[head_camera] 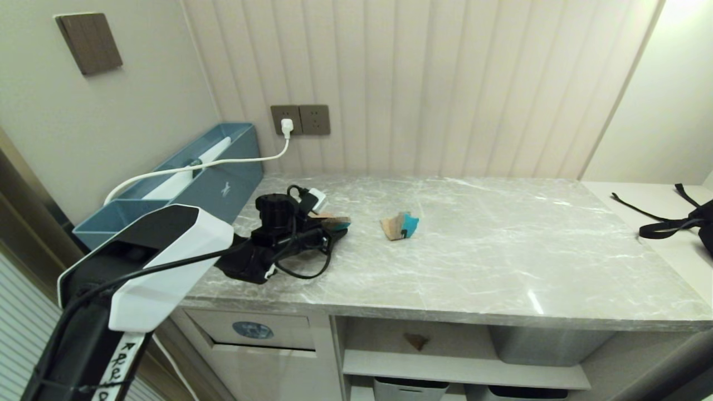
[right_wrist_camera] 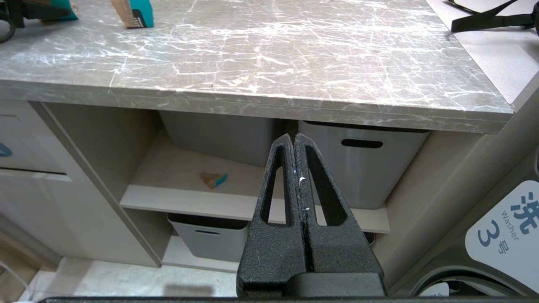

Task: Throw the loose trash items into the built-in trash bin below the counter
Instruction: Pick up the garbage

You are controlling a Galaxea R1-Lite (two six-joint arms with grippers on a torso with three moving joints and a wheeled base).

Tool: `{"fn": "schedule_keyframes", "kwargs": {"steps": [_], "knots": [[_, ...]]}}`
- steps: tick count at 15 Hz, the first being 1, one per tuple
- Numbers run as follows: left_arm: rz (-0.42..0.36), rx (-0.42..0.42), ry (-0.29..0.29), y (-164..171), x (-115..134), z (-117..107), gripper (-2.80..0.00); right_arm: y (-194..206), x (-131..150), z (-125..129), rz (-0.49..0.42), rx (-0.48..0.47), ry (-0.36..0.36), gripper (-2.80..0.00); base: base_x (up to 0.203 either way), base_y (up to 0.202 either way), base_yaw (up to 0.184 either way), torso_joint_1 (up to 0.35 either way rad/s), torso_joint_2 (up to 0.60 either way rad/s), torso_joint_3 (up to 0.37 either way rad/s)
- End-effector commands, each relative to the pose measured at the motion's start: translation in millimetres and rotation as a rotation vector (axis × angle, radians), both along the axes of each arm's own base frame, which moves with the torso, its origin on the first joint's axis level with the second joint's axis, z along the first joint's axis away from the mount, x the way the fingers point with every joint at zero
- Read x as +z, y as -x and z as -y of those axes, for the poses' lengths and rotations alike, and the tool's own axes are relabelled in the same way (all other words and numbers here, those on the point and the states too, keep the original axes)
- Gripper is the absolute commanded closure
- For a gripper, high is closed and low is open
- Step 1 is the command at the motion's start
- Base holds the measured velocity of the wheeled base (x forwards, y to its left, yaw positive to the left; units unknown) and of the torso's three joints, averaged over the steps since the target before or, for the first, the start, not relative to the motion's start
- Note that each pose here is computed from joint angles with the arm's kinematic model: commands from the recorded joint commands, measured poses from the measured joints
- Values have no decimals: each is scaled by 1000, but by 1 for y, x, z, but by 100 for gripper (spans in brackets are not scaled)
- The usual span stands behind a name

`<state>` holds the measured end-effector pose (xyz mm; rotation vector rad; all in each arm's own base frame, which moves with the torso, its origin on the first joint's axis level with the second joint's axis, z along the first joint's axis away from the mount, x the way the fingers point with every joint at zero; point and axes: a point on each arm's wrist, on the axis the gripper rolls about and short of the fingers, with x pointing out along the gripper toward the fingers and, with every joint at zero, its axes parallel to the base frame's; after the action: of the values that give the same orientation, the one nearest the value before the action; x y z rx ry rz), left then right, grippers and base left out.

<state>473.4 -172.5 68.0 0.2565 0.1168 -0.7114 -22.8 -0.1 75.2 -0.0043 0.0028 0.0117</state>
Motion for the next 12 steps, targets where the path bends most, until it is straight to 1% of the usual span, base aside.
{"fn": "schedule_keyframes", "kwargs": {"steps": [1,4,6,7,11,12], "knots": [[6,-4,3,0,2,1,0,0,0,0,1,1,0,0,0,0,0,0,0,0],[3,-5,10,0,4,1,0,0,0,0,1,1,0,0,0,0,0,0,0,0],[-9,1,40,1,9,2,0,0,0,0,1,1,0,0,0,0,0,0,0,0],[0,3,44,2,14,1,0,0,0,0,1,1,0,0,0,0,0,0,0,0],[50,22,59,10,46,-3,0,0,0,0,1,1,0,0,0,0,0,0,0,0],[68,25,66,17,60,-5,0,0,0,0,1,1,0,0,0,0,0,0,0,0]]}}
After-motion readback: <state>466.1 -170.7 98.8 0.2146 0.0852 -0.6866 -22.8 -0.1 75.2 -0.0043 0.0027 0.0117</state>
